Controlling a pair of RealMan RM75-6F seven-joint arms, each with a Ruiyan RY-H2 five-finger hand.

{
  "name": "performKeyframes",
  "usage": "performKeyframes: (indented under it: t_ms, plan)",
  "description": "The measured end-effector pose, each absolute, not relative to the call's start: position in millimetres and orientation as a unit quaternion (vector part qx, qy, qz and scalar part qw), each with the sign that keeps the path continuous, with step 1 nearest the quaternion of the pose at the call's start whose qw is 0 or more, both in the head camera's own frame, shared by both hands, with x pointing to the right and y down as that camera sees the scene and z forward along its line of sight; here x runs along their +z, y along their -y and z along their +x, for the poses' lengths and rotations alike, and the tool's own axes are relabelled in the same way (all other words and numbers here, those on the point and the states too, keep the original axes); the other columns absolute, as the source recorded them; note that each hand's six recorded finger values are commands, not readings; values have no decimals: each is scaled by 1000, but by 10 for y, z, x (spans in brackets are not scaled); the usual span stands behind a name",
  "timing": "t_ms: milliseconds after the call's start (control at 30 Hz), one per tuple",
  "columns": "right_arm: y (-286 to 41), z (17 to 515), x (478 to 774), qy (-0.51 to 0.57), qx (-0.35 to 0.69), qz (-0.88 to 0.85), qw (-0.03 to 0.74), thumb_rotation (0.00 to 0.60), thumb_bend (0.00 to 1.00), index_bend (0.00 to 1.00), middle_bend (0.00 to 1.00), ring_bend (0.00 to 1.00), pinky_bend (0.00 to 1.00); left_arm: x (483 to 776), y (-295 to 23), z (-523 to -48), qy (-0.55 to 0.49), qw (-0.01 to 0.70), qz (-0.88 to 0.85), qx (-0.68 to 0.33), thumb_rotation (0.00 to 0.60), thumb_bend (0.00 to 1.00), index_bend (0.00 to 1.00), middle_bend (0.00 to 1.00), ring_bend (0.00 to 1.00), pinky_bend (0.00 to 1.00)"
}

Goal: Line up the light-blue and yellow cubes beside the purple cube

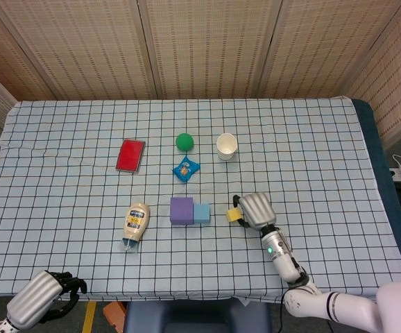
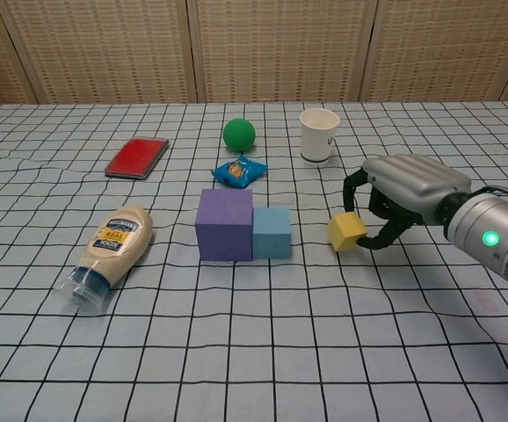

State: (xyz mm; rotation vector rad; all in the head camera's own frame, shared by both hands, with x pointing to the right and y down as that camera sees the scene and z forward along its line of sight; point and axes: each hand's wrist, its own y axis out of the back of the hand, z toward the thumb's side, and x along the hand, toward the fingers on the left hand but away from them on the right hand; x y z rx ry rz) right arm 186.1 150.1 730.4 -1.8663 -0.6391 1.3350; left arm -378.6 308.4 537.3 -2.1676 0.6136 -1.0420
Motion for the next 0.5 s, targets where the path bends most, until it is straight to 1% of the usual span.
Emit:
performKeyframes:
  t_ms: [500]
  plan:
    - [-1526,1594,7426,265,513,-738,350,600,136,589,961,859,899,5371,-3070,-3796,-238,324,-825,-397,600,521,492,614,562,785]
